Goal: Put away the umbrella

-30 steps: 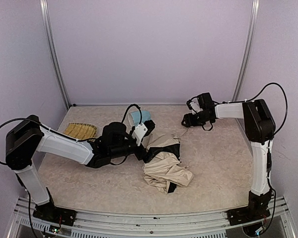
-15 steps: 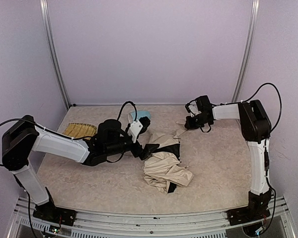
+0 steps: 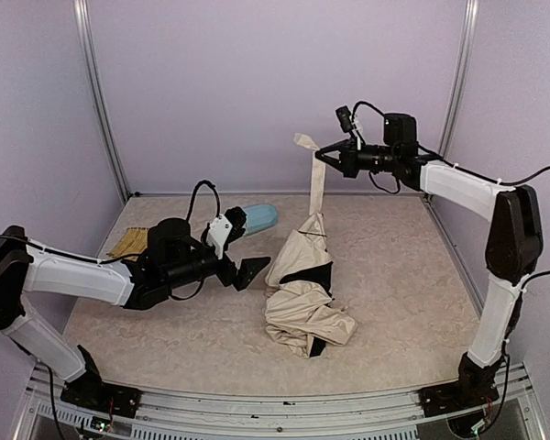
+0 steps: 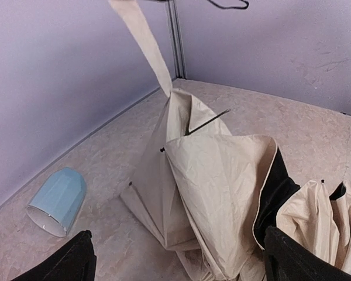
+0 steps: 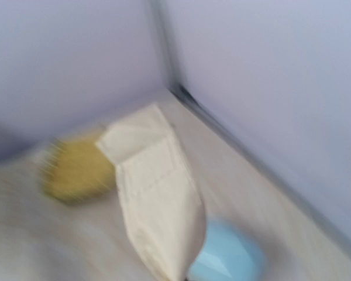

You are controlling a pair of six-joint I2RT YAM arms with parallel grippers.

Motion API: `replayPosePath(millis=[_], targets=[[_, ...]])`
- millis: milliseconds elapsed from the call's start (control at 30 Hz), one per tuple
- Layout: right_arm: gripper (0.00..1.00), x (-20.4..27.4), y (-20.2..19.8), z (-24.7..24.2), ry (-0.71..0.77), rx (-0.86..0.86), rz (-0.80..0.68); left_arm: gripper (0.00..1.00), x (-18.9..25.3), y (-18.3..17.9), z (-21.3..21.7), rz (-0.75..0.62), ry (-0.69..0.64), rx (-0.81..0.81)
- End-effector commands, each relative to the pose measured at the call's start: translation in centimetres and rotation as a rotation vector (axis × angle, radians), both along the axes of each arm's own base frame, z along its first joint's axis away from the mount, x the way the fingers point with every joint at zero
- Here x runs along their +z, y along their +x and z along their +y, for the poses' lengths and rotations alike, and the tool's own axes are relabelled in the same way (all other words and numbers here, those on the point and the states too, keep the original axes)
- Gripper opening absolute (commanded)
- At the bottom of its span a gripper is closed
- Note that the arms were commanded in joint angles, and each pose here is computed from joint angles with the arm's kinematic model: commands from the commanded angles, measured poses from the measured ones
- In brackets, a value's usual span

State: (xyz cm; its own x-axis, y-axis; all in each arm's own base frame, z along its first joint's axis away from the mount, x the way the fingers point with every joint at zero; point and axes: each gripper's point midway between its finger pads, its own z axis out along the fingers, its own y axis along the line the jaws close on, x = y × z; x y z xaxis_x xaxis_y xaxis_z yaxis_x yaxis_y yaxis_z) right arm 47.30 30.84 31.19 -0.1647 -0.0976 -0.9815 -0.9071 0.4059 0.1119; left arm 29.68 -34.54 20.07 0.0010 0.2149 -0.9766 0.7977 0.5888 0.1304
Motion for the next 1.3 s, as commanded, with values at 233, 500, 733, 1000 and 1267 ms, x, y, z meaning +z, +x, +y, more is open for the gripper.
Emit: replayPosePath(millis=[233,500,733,1000,1267], targets=[[0.00,9.4,-13.4,3.9,0.124,0.302,-0.303,0.98,2.2,-1.5,-1.0,-0.059,-0.033,-0.046],[0.00,9.3,-19.5,6.0,0.117,0.372,-0.345,0.99,9.5,-2.2,-4.5,-0.198,-0.156,-0.197],[0.00,9.5,-24.8,6.6,0.126,0.436,-0.372,0.93,12.5,-1.9,-7.8,-0.296,-0.153,-0.243],[0.00,7.7,-26.7,6.2,0.072,0.435,-0.328,0.24,13.9,-6.6,-8.6,-0.356,-0.205,-0.399],[0.79,4.0,-26.9,3.7,-0.042,0.341,-0.273,0.00,13.1,-9.8,-6.7,-0.333,-0.194,-0.420]])
